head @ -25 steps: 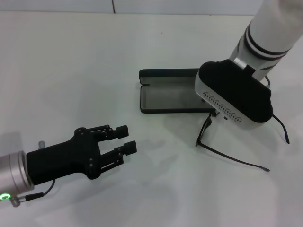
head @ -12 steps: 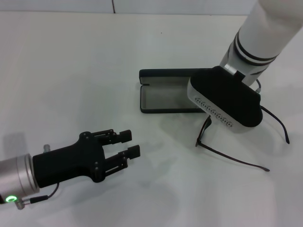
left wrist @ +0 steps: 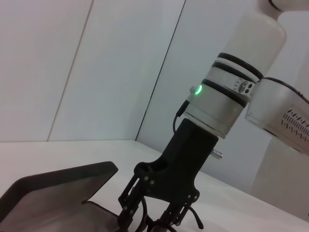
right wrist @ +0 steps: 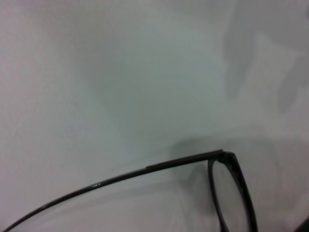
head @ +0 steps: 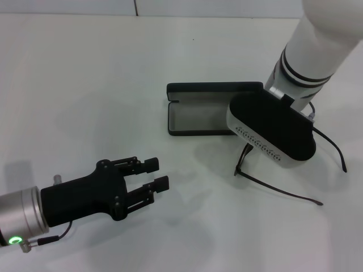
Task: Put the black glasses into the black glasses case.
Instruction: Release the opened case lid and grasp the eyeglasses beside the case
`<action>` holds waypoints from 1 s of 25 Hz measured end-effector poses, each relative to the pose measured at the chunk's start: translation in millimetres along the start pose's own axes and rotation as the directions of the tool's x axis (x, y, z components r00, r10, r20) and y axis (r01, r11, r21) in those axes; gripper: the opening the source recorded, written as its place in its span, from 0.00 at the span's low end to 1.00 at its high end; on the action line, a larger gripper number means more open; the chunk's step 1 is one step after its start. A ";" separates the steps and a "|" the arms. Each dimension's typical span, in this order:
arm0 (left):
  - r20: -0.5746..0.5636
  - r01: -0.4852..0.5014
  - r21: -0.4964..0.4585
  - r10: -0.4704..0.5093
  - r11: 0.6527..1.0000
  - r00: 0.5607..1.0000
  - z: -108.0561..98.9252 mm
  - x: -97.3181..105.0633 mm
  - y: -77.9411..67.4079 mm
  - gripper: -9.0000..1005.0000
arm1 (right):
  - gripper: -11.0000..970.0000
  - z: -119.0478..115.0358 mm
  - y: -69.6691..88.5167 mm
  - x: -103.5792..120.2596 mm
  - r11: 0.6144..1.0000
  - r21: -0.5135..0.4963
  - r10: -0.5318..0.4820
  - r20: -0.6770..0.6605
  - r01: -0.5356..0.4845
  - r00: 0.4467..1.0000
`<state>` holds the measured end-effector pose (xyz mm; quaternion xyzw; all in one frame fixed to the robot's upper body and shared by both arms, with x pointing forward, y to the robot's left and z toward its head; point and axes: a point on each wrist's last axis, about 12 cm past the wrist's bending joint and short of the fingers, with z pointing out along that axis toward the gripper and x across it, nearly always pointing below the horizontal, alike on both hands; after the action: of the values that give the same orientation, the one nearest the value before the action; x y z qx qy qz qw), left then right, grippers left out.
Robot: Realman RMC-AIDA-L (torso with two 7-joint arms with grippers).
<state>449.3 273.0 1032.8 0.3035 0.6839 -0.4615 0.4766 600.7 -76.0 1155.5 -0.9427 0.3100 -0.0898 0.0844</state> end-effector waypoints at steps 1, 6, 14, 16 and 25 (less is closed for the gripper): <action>0.000 0.000 0.000 0.000 1.000 1.000 0.0 0.0 0.0 0.46 | 0.65 0.1 0.0 -0.2 1.000 0.000 0.000 0.001 0.000 1.000; 0.000 0.000 0.000 0.000 1.000 1.000 -0.2 0.1 0.0 0.46 | 0.65 0.8 0.0 -2.0 1.000 0.001 -0.001 0.008 0.001 1.000; 0.000 0.003 -0.002 -0.003 1.000 1.000 -0.9 0.9 -0.5 0.46 | 0.50 0.6 -3.4 -3.2 1.000 0.022 -0.011 0.001 0.011 1.000; 0.000 0.004 -0.003 -0.004 1.000 1.000 -1.3 1.3 -0.7 0.46 | 0.49 -0.5 -4.5 -4.1 1.000 0.027 -0.014 0.001 0.014 1.000; 0.000 0.005 -0.004 -0.005 1.000 1.000 -1.6 1.6 -0.9 0.46 | 0.37 0.9 -2.9 -5.5 1.000 0.021 -0.015 -0.004 0.015 1.000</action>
<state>447.3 274.1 1031.8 0.3009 0.6857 -0.4610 0.4761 598.2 -70.3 1154.6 -0.9439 0.3021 -0.0957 0.0930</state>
